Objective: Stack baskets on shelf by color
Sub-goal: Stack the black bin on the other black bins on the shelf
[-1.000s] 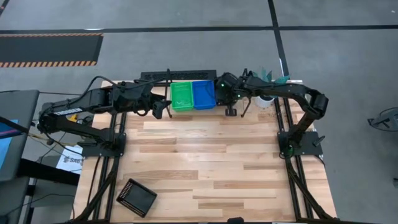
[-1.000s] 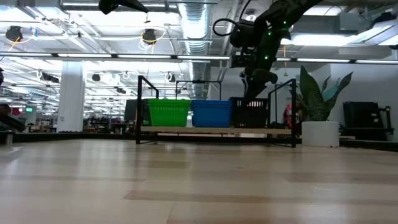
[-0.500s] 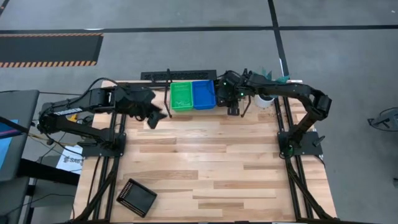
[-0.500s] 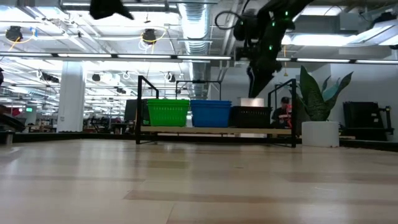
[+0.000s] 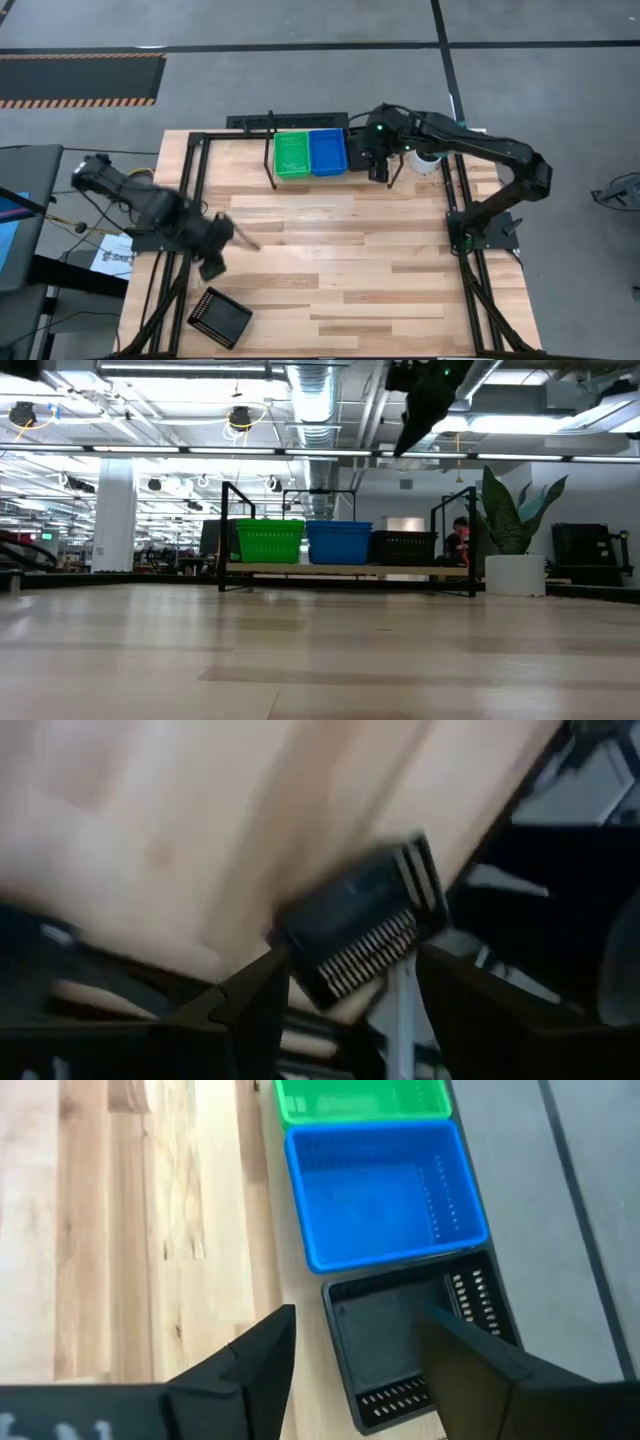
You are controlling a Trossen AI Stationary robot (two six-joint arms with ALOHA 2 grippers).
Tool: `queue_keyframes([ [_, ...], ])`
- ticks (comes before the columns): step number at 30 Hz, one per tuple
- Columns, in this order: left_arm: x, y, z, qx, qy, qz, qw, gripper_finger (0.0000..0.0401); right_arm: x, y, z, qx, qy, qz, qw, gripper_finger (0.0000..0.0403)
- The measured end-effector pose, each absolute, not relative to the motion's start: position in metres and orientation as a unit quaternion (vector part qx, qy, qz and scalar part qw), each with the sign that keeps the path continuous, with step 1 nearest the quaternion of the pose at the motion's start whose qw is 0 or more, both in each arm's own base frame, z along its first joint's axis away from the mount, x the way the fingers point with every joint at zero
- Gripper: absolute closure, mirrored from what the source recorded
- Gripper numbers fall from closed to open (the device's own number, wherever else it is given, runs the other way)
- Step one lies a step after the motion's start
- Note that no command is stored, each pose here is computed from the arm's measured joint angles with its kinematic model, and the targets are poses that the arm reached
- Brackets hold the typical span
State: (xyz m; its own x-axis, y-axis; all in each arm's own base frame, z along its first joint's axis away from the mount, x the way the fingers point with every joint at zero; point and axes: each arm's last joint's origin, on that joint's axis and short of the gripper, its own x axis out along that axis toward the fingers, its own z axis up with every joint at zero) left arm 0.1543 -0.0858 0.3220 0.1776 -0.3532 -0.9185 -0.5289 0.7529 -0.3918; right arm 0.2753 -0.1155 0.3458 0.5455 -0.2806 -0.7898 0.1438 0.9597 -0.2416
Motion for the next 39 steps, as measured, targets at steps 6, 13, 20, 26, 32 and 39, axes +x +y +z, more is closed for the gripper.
queue_keyframes([
  [6,0.141,-0.143,0.283,-0.403,0.642,0.017,0.652,0.0197,0.266,-0.106,0.359,-0.081,0.439,-0.121,0.887,0.0181],
  [13,0.125,-0.164,0.219,-0.458,0.629,0.024,0.628,0.0269,0.258,-0.103,0.364,-0.076,0.437,-0.123,0.888,0.0182],
  [20,0.122,-0.139,0.169,-0.480,0.595,0.149,0.628,0.0387,0.257,-0.102,0.364,-0.074,0.441,-0.123,0.886,0.0182],
  [26,0.145,-0.106,0.147,-0.502,0.502,0.230,0.666,0.0391,0.257,-0.099,0.364,-0.062,0.443,-0.124,0.886,0.0182],
  [32,0.207,-0.061,0.164,-0.504,0.270,0.236,0.786,0.0399,0.257,-0.098,0.363,-0.060,0.445,-0.123,0.885,0.0182],
  [39,0.274,-0.006,0.230,-0.483,0.156,0.067,0.859,0.0400,0.261,-0.092,0.364,-0.047,0.437,-0.119,0.890,0.0182],
])
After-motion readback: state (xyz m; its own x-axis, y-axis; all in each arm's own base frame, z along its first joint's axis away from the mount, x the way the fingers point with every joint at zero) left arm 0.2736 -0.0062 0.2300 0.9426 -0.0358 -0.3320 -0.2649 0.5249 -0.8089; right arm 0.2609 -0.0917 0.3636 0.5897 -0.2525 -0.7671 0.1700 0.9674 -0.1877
